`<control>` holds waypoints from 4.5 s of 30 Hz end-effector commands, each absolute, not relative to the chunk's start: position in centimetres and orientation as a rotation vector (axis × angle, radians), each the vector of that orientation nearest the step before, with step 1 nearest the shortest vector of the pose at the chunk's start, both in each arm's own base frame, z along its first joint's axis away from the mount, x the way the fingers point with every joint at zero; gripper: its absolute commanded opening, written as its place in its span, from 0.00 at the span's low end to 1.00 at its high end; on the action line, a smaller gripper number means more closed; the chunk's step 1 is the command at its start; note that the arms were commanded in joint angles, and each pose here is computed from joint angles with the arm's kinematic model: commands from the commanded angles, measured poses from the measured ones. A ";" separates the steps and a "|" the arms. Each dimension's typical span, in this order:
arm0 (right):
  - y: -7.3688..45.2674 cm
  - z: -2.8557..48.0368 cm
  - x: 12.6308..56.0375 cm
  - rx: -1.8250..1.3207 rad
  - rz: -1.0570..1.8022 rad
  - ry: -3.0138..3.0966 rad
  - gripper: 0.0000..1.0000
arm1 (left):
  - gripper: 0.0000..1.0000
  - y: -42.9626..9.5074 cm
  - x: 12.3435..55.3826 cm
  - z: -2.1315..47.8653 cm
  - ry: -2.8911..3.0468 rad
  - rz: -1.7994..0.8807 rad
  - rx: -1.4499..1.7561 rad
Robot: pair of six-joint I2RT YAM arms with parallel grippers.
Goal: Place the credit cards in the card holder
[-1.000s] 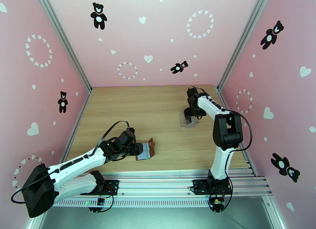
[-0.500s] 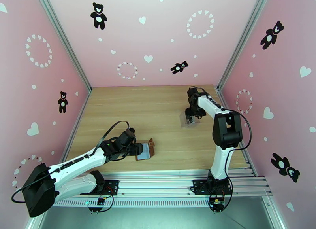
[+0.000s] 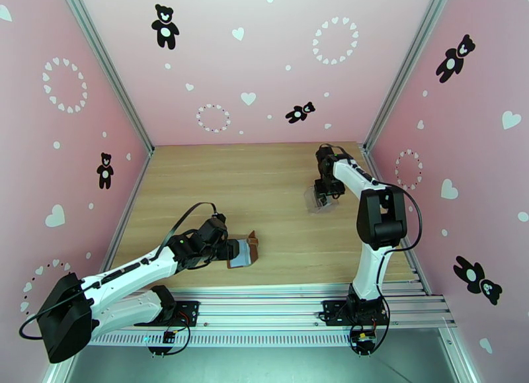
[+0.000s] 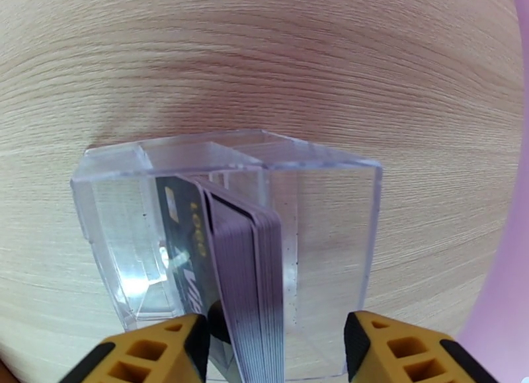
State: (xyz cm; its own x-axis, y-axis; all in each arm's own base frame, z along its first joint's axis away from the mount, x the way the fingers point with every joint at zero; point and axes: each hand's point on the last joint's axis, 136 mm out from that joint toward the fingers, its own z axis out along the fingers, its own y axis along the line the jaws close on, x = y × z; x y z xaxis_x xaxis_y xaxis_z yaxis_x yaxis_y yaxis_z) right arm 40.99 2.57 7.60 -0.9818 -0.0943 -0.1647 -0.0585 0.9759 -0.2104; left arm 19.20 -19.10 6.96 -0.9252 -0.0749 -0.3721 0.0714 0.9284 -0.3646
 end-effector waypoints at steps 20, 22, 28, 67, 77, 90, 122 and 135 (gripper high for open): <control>2.3 10.0 40.9 -0.090 -0.315 2.911 0.21 | 0.66 -19.4 19.3 6.3 2.715 -0.538 0.002; 2.3 10.1 40.9 -0.089 -0.316 2.910 0.18 | 0.66 -19.3 19.2 6.2 2.717 -0.535 0.002; 2.6 10.2 40.9 -0.100 -0.302 2.910 0.09 | 0.66 -19.3 19.2 6.2 2.716 -0.537 0.000; 2.0 9.5 40.5 -0.118 -0.382 2.938 0.07 | 0.66 -19.3 19.2 6.3 2.716 -0.538 -0.003; 1.5 9.3 40.4 -0.132 -0.448 2.949 0.10 | 0.67 -19.2 19.2 6.3 2.718 -0.529 -0.009; 1.4 9.2 40.4 -0.150 -0.476 2.950 0.13 | 0.67 -19.3 19.3 6.2 2.720 -0.527 -0.008; 2.1 9.6 40.4 -0.188 -0.486 2.941 0.01 | 0.68 -19.2 19.1 6.1 2.723 -0.528 -0.015; 3.5 12.4 39.8 -0.160 -0.325 2.892 0.00 | 0.68 -19.1 19.1 6.4 2.715 -0.540 -0.020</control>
State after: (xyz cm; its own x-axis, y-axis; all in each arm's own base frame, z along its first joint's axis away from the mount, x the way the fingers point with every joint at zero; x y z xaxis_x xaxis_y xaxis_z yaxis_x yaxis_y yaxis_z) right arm 40.22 3.04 9.83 -0.9769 -0.1413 -0.1603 -0.0958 0.9601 -0.2626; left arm 19.33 -19.23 6.39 -0.9283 -0.0733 -0.3644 0.0670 0.9314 -0.3579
